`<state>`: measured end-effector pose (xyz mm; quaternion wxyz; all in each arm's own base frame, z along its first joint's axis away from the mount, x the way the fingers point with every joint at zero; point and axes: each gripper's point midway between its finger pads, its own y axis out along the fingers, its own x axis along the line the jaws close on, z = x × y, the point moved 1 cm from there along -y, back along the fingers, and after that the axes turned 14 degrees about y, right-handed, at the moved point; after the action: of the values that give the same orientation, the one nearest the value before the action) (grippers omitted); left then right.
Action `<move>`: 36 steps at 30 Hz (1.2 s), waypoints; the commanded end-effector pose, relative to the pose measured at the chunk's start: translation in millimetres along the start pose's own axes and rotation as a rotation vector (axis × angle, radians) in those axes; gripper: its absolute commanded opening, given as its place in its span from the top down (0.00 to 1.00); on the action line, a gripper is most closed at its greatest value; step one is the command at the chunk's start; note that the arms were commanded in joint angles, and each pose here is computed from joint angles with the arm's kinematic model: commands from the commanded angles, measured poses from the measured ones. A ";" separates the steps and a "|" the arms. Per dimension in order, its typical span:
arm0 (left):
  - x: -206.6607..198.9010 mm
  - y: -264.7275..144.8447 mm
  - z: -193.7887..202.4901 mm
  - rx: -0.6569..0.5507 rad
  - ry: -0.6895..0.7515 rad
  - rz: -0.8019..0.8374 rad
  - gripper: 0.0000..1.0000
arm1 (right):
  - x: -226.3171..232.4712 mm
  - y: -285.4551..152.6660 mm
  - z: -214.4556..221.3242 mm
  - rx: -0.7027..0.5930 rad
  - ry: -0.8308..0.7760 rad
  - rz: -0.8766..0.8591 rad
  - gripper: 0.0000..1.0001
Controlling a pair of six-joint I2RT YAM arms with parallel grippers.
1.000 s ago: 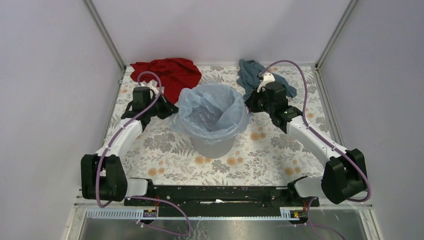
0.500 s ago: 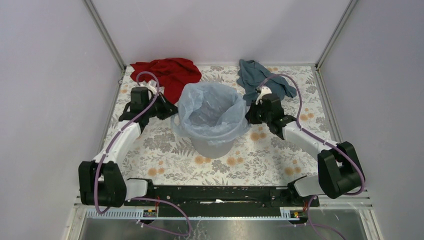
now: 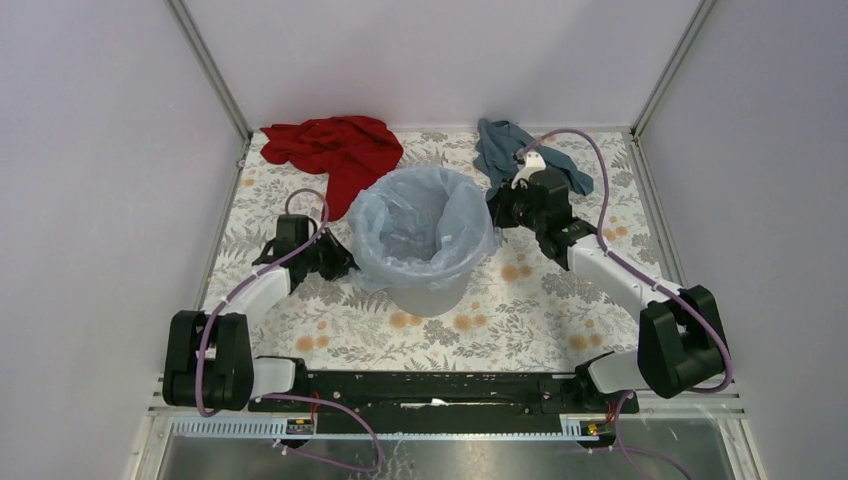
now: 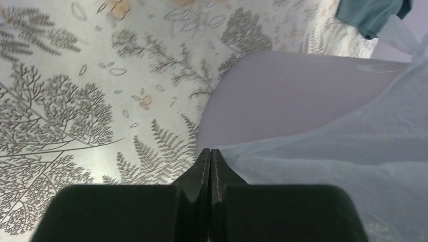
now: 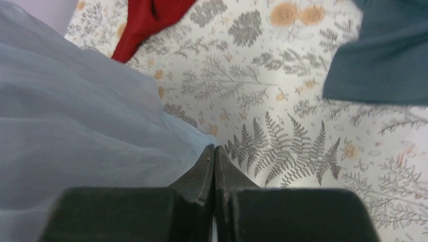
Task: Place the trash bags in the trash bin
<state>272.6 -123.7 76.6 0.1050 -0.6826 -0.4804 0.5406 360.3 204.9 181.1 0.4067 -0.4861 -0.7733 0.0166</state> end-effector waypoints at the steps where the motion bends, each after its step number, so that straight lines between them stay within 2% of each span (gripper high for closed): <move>1: -50.6 -29.7 -54.2 -0.156 0.112 0.103 1.00 | -28.9 11.9 48.1 0.091 0.074 0.012 1.00; 3: -67.1 -49.0 -67.0 -0.209 0.146 0.114 0.99 | -39.2 13.5 64.6 0.121 0.105 0.022 1.00; 5: -74.3 -61.8 -71.6 -0.245 0.162 0.112 0.94 | -44.5 13.2 70.7 0.135 0.104 0.033 1.00; 8: -68.0 -53.4 -59.2 -0.231 0.175 0.132 0.86 | -52.8 14.2 71.0 0.153 0.093 0.074 1.00; 9: -58.4 -42.7 -47.9 -0.192 0.165 0.132 0.87 | -50.1 15.1 67.7 0.161 0.086 0.068 1.00; 11: -30.1 -18.8 -22.5 -0.105 0.124 0.093 0.98 | -35.5 14.7 57.6 0.172 0.084 0.033 1.00; 14: -3.8 1.1 6.6 -0.024 0.070 0.066 1.00 | -6.6 8.3 38.1 0.161 0.098 -0.052 1.00; 18: -3.0 -3.0 2.9 -0.065 0.058 0.047 1.00 | -10.8 10.6 41.7 0.149 0.130 -0.048 1.00; 23: -34.0 -28.3 -26.5 -0.143 0.143 0.047 1.00 | -58.7 23.7 91.4 0.282 0.211 0.056 1.00; 25: -40.1 -35.4 -31.7 -0.171 0.168 0.033 0.95 | -67.7 23.5 99.6 0.296 0.236 0.078 1.00; 27: -38.5 -33.8 -29.8 -0.173 0.157 0.032 0.93 | -69.7 23.1 98.2 0.287 0.239 0.091 1.00; 30: -28.6 -19.1 -15.7 -0.132 0.130 0.031 0.95 | -71.5 24.9 94.8 0.288 0.245 0.119 1.00; 36: -10.9 -1.4 9.6 -0.111 0.113 -0.022 0.96 | -81.6 36.6 112.2 0.378 0.306 0.143 1.00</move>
<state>261.9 -136.5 90.3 0.1048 -0.7186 -0.4906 0.4816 330.1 199.6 48.5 0.5754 -0.4624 -0.6654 0.1112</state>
